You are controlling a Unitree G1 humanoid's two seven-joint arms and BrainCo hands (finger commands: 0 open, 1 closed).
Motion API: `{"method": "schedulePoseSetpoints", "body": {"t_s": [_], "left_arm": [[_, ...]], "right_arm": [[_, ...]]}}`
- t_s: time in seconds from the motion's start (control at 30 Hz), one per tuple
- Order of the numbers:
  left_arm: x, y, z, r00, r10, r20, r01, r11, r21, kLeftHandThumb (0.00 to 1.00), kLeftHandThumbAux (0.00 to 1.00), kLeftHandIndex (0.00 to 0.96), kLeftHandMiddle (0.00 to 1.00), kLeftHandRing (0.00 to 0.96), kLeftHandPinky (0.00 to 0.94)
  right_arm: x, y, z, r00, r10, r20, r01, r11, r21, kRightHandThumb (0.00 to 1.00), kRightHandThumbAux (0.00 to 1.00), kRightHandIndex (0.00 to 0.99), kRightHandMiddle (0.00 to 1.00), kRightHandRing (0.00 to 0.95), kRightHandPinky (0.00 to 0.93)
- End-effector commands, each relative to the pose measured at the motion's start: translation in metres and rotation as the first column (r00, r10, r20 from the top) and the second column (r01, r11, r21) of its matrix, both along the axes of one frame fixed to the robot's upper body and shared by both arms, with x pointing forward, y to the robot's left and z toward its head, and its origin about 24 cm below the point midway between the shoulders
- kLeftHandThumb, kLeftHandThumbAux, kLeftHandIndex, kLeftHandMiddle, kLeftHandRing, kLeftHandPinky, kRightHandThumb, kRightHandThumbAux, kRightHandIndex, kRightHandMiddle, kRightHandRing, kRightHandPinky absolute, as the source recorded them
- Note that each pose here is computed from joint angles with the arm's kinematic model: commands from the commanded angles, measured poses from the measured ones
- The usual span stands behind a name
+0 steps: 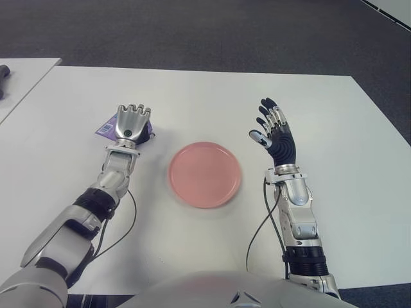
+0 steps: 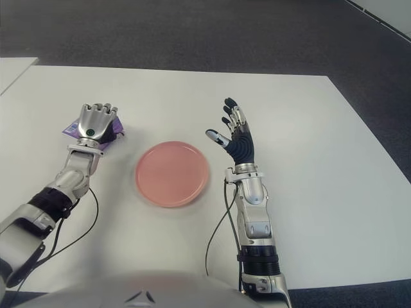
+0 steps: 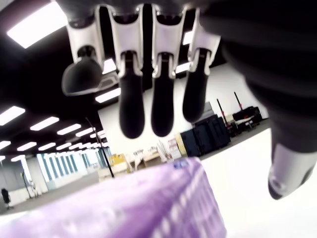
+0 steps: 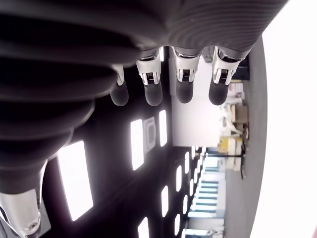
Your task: Put the tissue paper into the plate.
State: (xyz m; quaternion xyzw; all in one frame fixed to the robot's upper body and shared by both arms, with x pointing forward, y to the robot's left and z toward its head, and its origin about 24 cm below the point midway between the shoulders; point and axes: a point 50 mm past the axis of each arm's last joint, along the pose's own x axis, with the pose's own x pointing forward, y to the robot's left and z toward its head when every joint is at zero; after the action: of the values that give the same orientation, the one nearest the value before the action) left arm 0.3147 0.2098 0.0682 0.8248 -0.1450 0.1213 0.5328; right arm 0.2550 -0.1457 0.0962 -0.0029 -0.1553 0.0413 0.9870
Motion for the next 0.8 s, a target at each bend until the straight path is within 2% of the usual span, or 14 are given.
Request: {"method": "schedulePoseSetpoints", "body": {"t_s": [0.03,0.07,0.1,0.13,0.17,0.2,0.27,0.3,0.4,0.5,0.63,0.8], "left_arm": [[-0.002,0.006,0.010,0.995,0.060,0.074,-0.067,0.994,0.089,0.894,0.657,0.424,0.456,0.450,0.524],[-0.002,0.007,0.010,0.994,0.075,0.074,-0.082,0.992,0.094,0.824,0.671,0.420,0.383,0.362,0.403],[-0.002,0.007,0.010,0.994,0.082,0.073,-0.089,0.991,0.097,0.779,0.679,0.418,0.336,0.306,0.325],[-0.003,0.010,0.011,0.991,0.125,0.050,-0.130,0.985,0.110,0.763,0.683,0.418,0.319,0.286,0.297],[-0.004,0.012,0.011,0.987,0.156,0.034,-0.159,0.980,0.118,0.615,0.600,0.267,0.204,0.182,0.190],[-0.005,0.014,0.012,0.981,0.193,0.013,-0.193,0.972,0.130,0.518,0.547,0.171,0.130,0.117,0.121],[-0.006,0.015,0.012,0.967,0.255,-0.021,-0.249,0.956,0.152,0.399,0.487,0.087,0.066,0.059,0.062],[-0.005,0.015,0.012,0.959,0.283,-0.036,-0.273,0.948,0.162,0.312,0.443,0.055,0.042,0.038,0.039],[-0.004,0.016,0.015,0.925,0.374,-0.063,-0.357,0.915,0.190,0.177,0.354,0.018,0.013,0.012,0.012],[-0.002,0.014,0.019,0.902,0.424,-0.079,-0.404,0.895,0.188,0.117,0.282,0.005,0.004,0.003,0.004],[0.001,0.016,0.030,0.873,0.477,-0.101,-0.456,0.873,0.175,0.088,0.222,0.001,0.001,0.000,0.000],[0.000,0.021,0.036,0.854,0.507,-0.112,-0.484,0.855,0.185,0.045,0.166,0.000,0.000,0.000,0.000]], "right_arm": [[-0.001,-0.001,-0.006,0.999,-0.008,-0.041,0.008,1.000,-0.002,0.198,0.620,0.000,0.000,0.000,0.000],[-0.001,-0.001,-0.006,0.999,-0.008,-0.041,0.008,1.000,-0.002,0.198,0.620,0.000,0.000,0.000,0.000],[-0.001,-0.001,-0.006,0.999,-0.008,-0.041,0.008,1.000,-0.002,0.198,0.620,0.000,0.000,0.000,0.000],[-0.001,-0.001,-0.006,0.999,-0.008,-0.041,0.008,1.000,-0.002,0.198,0.620,0.000,0.000,0.000,0.000],[-0.001,-0.001,-0.006,0.999,-0.008,-0.041,0.008,1.000,-0.002,0.198,0.620,0.000,0.000,0.000,0.000],[-0.001,-0.001,-0.006,0.999,-0.008,-0.041,0.008,1.000,-0.002,0.198,0.620,0.000,0.000,0.000,0.000],[-0.001,-0.001,-0.006,0.999,-0.008,-0.041,0.008,1.000,-0.002,0.198,0.620,0.000,0.000,0.000,0.000],[-0.001,-0.001,-0.006,0.999,-0.008,-0.041,0.008,1.000,-0.002,0.198,0.620,0.000,0.000,0.000,0.000],[-0.001,-0.001,-0.006,0.999,-0.008,-0.041,0.008,1.000,-0.002,0.198,0.620,0.000,0.000,0.000,0.000],[-0.001,-0.001,-0.006,0.999,-0.008,-0.041,0.008,1.000,-0.002,0.198,0.620,0.000,0.000,0.000,0.000],[-0.001,0.000,-0.006,0.999,-0.008,-0.041,0.008,1.000,-0.002,0.198,0.620,0.000,0.000,0.000,0.000],[-0.001,0.001,-0.006,0.999,-0.007,-0.041,0.007,1.000,-0.001,0.198,0.620,0.000,0.000,0.000,0.000]]}}
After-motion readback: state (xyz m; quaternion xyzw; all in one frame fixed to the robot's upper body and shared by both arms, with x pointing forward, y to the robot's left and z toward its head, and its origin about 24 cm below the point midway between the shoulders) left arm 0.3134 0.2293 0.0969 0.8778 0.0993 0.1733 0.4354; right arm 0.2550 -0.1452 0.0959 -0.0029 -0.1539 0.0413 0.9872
